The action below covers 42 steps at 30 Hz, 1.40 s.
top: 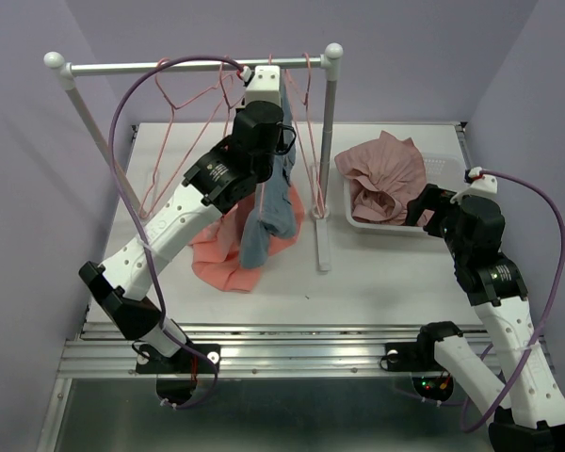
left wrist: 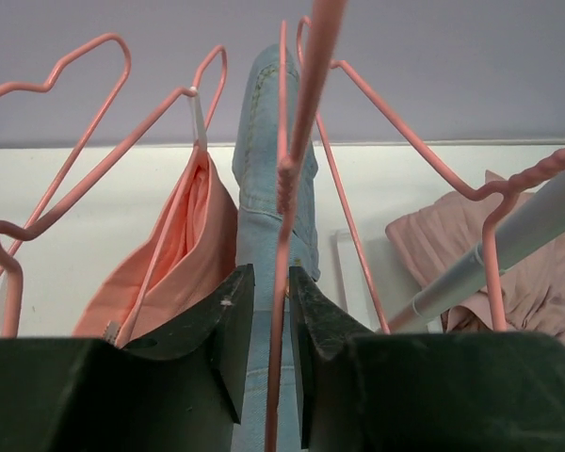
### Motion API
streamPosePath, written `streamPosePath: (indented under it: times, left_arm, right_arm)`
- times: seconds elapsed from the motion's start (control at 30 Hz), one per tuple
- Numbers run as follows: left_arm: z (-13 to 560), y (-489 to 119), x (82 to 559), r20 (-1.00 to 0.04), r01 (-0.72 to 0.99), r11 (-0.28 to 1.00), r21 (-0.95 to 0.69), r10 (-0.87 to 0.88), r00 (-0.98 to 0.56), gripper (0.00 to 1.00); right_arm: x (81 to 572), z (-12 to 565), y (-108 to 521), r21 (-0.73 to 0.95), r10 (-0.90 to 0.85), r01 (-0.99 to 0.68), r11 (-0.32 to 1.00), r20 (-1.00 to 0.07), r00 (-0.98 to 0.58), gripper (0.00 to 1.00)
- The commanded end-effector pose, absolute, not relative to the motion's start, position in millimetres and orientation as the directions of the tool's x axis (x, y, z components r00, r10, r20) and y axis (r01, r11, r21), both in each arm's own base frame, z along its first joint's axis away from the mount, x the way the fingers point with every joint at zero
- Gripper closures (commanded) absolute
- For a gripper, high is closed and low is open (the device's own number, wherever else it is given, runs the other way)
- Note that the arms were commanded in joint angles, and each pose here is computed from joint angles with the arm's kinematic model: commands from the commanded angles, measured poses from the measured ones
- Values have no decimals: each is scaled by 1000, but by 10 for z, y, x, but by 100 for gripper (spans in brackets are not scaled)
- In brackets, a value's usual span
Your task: Remove the skirt from the hanger
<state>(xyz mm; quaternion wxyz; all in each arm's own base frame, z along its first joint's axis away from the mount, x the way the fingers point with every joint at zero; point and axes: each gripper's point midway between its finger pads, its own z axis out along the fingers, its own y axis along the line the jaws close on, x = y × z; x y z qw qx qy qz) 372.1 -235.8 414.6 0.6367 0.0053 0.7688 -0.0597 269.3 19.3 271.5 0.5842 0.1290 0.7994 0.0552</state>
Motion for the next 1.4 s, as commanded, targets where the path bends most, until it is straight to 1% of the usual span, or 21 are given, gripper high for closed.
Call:
streamPosePath:
  times: [0.0, 0.07, 0.17, 0.27, 0.3, 0.43, 0.63, 0.8, 0.87, 1.0, 1.3, 1.37]
  left_arm:
    - [4487, -2377, 3731, -989, 122, 987, -107, -93, -114, 69]
    - [4475, -2405, 3765, -991, 124, 988, -89, -74, -115, 69]
    - [4461, -2427, 3822, -991, 110, 991, -74, -61, -122, 74]
    - [4498, -2438, 3859, -991, 98, 993, -67, -55, -120, 87]
    - [4574, -2413, 3859, -992, 87, 993, -73, -63, -109, 100]
    - [4682, -2330, 3838, -993, 60, 996, -69, -63, -95, 100]
    - [4987, -2146, 3724, -996, 39, 995, -92, -91, -22, 100]
    - [5098, -2021, 3704, -998, -6, 998, -68, -68, -1, 100]
    - [5133, -2006, 3691, -999, -3, 999, -45, -45, 7, 100]
    - [5312, -1957, 3630, -996, 5, 998, -67, -67, 50, 100]
    - [5386, -1954, 3555, -994, 37, 996, -83, -85, 73, 100]
    - [5472, -1929, 3492, -989, 61, 992, -106, -112, 94, 100]
  right_arm:
    - [2682, 2757, 126, 220, 255, 157, 963, -933, -254, 0]
    - [2680, 2754, 117, 219, 255, 162, 962, -933, -253, 0]
    - [2671, 2768, 120, 218, 252, 157, 963, -934, -251, 0]
    - [2656, 2790, 114, 217, 251, 156, 964, -937, -243, 0]
    - [2653, 2794, 107, 216, 250, 158, 964, -938, -239, 0]
    - [2647, 2760, 116, 215, 248, 153, 965, -937, -245, 0]
    - [2649, 2766, 150, 224, 252, 135, 965, -936, -244, 0]
    - [2661, 2741, 178, 230, 255, 124, 965, -934, -249, 0]
    - [2673, 2746, 217, 237, 256, 103, 966, -934, -250, 0]
    - [2686, 2745, 244, 242, 257, 89, 966, -934, -250, 0]
    - [2686, 2743, 257, 250, 263, 82, 965, -934, -243, 0]
    - [2692, 2749, 269, 252, 263, 76, 965, -934, -242, 0]
